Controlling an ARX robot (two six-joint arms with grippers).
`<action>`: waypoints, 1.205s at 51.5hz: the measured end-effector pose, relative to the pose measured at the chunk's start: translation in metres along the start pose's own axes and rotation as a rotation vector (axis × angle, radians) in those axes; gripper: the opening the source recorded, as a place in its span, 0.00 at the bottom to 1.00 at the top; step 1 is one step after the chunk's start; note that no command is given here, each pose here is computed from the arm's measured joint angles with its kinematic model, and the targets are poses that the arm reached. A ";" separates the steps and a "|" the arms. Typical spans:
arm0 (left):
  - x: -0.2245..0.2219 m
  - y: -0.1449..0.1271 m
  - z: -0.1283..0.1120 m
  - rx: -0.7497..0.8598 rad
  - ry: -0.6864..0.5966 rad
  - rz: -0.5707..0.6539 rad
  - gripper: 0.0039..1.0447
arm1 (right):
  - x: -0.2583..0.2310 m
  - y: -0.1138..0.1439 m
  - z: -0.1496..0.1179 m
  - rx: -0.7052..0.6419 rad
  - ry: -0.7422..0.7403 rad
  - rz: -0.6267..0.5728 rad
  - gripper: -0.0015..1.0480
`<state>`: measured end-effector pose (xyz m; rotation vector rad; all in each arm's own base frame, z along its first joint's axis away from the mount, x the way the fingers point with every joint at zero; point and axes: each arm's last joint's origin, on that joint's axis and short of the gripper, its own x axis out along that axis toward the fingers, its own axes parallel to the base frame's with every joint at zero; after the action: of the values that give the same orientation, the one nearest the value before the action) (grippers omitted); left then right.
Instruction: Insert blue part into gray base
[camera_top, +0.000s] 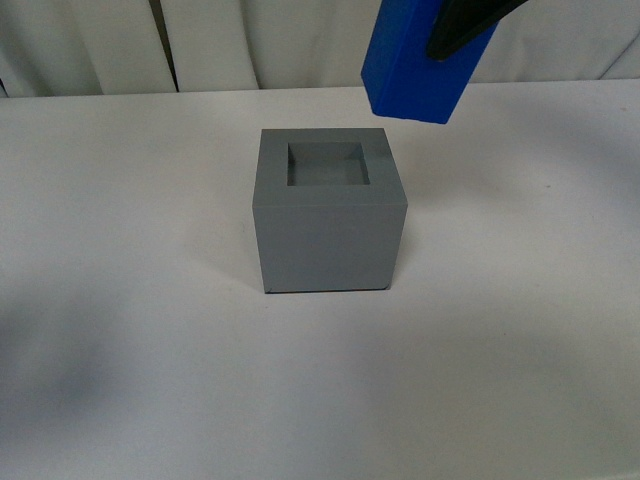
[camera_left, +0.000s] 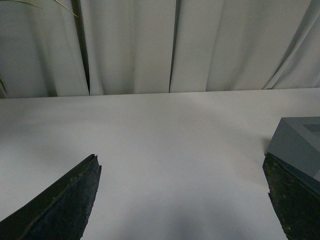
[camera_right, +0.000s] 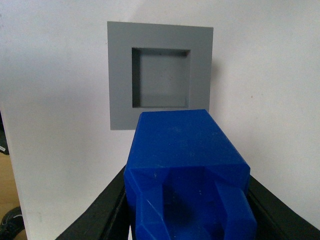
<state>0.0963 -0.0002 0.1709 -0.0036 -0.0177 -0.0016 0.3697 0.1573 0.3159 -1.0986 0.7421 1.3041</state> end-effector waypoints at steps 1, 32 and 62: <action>0.000 0.000 0.000 0.000 0.000 0.000 0.94 | 0.002 0.000 0.002 -0.001 0.002 0.003 0.45; 0.000 0.000 0.000 0.000 0.000 0.000 0.94 | 0.030 0.006 0.032 -0.025 0.026 0.028 0.45; 0.000 0.000 0.000 0.000 0.000 0.000 0.94 | 0.044 0.006 0.038 -0.014 0.023 0.025 0.45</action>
<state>0.0963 -0.0002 0.1709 -0.0040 -0.0177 -0.0016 0.3652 0.2083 0.2881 -1.1202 0.7672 1.3219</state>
